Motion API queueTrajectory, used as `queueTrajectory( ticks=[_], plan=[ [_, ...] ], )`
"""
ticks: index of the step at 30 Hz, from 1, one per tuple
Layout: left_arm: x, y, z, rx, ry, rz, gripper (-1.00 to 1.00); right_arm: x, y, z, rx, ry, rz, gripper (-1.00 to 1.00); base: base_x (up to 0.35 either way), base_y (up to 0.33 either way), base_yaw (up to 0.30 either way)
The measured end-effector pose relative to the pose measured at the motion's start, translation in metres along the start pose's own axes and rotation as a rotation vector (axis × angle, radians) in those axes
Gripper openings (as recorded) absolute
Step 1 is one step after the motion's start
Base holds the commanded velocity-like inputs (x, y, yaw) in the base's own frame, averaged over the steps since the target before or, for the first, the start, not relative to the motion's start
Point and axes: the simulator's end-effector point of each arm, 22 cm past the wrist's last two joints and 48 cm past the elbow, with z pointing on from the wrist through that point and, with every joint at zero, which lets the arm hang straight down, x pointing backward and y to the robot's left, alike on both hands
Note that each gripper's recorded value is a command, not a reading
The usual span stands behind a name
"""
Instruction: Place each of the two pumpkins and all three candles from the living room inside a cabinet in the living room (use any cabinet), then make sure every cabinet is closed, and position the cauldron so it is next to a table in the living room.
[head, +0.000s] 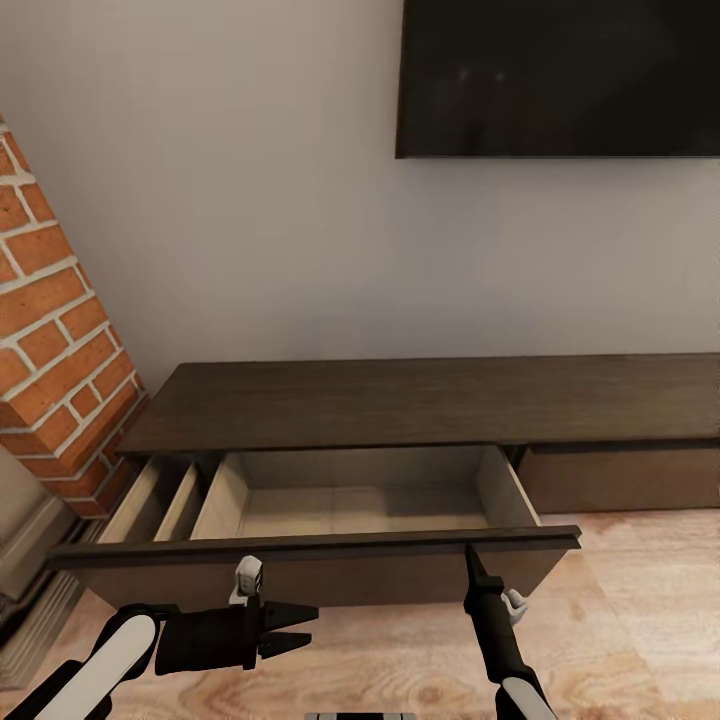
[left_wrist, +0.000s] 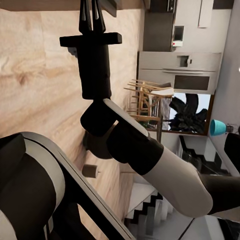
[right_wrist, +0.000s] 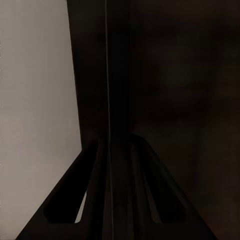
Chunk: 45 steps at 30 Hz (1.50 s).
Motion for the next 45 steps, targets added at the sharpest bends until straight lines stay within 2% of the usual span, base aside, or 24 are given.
queueTrajectory(
  ticks=[45],
  plan=[
    [-0.0005, 0.0000, -0.0005, 0.000, -0.002, 0.001, 1.00, -0.0002, 0.0002, -0.0003, -0.002, 0.000, -0.003, -1.00, -0.032, 0.000, 0.000]
  ],
)
